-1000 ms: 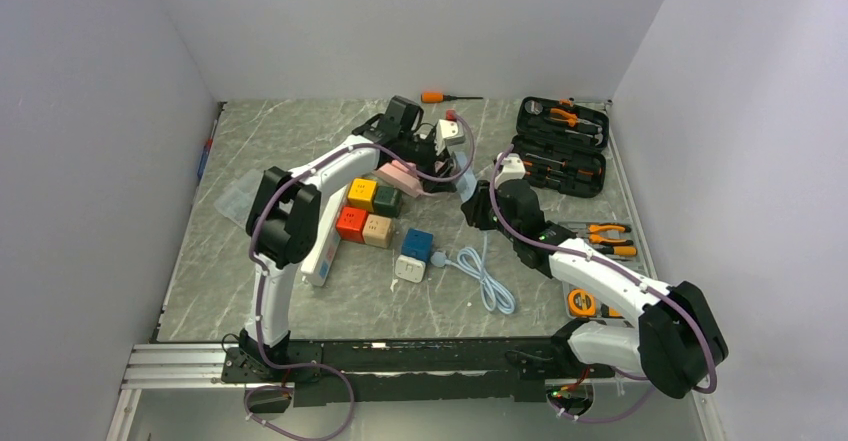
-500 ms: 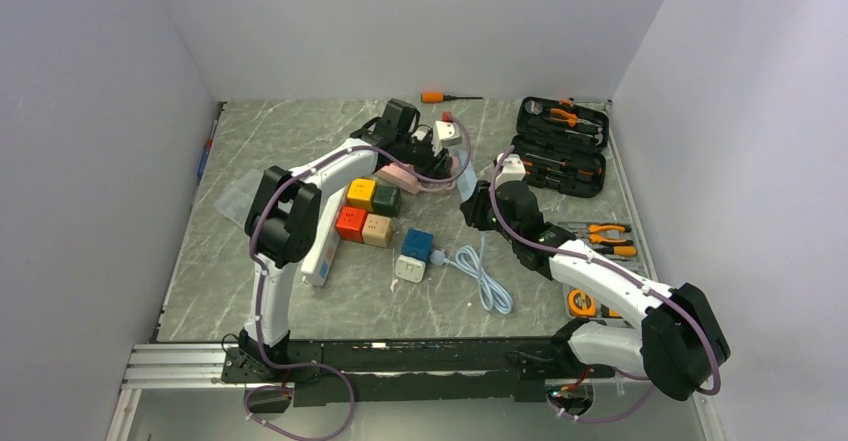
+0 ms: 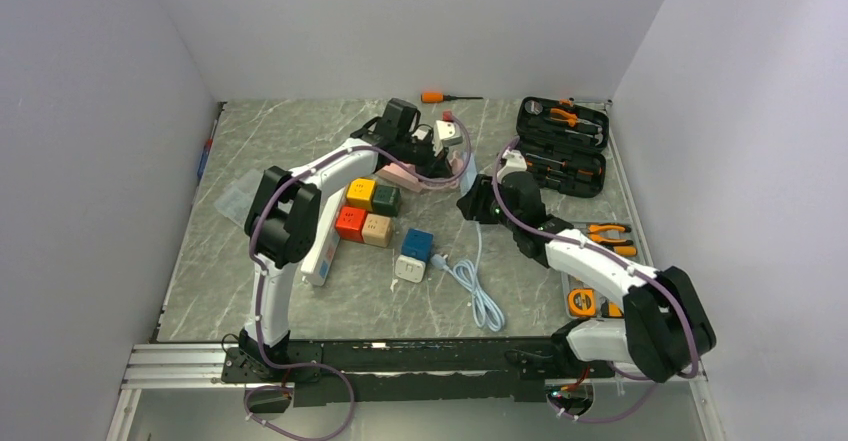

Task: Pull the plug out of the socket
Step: Remove the plug from the socket.

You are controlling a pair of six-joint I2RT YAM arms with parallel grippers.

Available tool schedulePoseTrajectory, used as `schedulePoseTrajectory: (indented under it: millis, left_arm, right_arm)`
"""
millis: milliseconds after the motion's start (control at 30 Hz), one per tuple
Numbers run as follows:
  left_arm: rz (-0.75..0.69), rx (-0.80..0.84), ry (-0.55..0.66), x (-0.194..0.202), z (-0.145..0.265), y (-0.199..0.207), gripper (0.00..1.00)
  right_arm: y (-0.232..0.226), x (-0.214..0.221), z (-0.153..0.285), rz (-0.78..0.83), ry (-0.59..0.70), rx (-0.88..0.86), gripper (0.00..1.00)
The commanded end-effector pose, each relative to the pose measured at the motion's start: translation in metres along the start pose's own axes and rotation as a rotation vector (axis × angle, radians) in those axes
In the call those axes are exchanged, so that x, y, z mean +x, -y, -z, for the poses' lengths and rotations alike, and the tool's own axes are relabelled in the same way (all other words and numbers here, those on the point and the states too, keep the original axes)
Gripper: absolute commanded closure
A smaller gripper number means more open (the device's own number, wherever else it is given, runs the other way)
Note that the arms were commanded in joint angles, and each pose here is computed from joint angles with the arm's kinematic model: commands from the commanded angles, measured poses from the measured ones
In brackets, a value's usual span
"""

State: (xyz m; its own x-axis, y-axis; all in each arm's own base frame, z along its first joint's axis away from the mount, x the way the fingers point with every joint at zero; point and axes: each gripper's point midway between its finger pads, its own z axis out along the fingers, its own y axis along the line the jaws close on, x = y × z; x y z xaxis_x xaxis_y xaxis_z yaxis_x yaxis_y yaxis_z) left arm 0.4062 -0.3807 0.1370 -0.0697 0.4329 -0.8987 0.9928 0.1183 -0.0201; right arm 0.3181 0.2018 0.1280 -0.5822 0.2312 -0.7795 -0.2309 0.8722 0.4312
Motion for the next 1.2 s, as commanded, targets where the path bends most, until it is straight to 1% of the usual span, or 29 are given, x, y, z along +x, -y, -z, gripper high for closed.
schedulePoseTrajectory:
  millis: [0, 100, 200, 367, 467, 500, 600, 633, 667, 700, 733, 767, 800, 933, 1033, 1167]
  left_arm:
    - [-0.139, 0.010, 0.076, -0.046, 0.020, 0.010, 1.00]
    - [-0.147, 0.019, 0.058, -0.041, 0.022, 0.016, 1.00]
    - [-0.142, 0.022, 0.054, -0.040, 0.024, 0.019, 1.00]
    - [-0.147, 0.012, 0.062, -0.047, 0.027, 0.019, 1.00]
    - [-0.136, 0.000, 0.068, -0.050, 0.027, 0.017, 1.00]
    - [-0.134, -0.007, 0.071, -0.051, 0.028, 0.016, 1.00]
    - [-0.138, -0.011, 0.073, -0.053, 0.029, 0.016, 1.00]
    - [-0.135, -0.017, 0.076, -0.055, 0.030, 0.015, 0.97]
    - [-0.133, -0.019, 0.076, -0.055, 0.030, 0.014, 0.90]
    - [-0.138, -0.014, 0.078, -0.058, 0.030, 0.015, 0.68]
    - [-0.146, -0.011, 0.077, -0.060, 0.031, 0.015, 0.28]
    - [-0.158, -0.010, 0.083, -0.065, 0.033, 0.014, 0.04]
    - [-0.169, -0.008, 0.087, -0.069, 0.033, 0.014, 0.01]
    - [-0.223, 0.011, 0.067, -0.070, 0.036, 0.015, 0.01]
    - [-0.270, 0.018, 0.047, -0.064, 0.040, 0.015, 0.01]
    - [-0.290, 0.073, 0.034, -0.053, 0.045, 0.014, 0.01]
  right_arm:
    - [-0.019, -0.036, -0.012, -0.040, 0.057, -0.129, 0.47]
    - [-0.012, -0.040, -0.022, -0.027, 0.053, -0.112, 0.44]
    - [-0.015, -0.049, -0.031, -0.034, 0.061, -0.133, 0.48]
    - [-0.022, -0.050, -0.043, -0.050, 0.049, -0.168, 0.62]
    - [-0.022, -0.047, -0.050, -0.048, 0.024, -0.169, 0.75]
    - [-0.021, -0.044, -0.052, -0.050, 0.013, -0.164, 0.77]
    - [-0.019, -0.045, -0.054, -0.040, 0.015, -0.156, 0.80]
    - [-0.020, -0.047, -0.054, -0.037, 0.018, -0.154, 0.86]
    - [-0.021, -0.051, -0.054, -0.035, 0.028, -0.156, 0.94]
    - [-0.021, -0.058, -0.053, -0.032, 0.049, -0.149, 1.00]
    - [-0.022, -0.067, -0.052, -0.029, 0.075, -0.147, 1.00]
    - [-0.024, -0.075, -0.052, -0.029, 0.098, -0.154, 1.00]
    - [-0.029, -0.085, -0.050, -0.031, 0.119, -0.173, 1.00]
    - [-0.043, -0.113, -0.046, -0.039, 0.157, -0.262, 1.00]
    - [-0.051, -0.122, -0.037, -0.028, 0.179, -0.325, 1.00]
    - [-0.058, -0.132, -0.023, -0.013, 0.214, -0.403, 1.00]
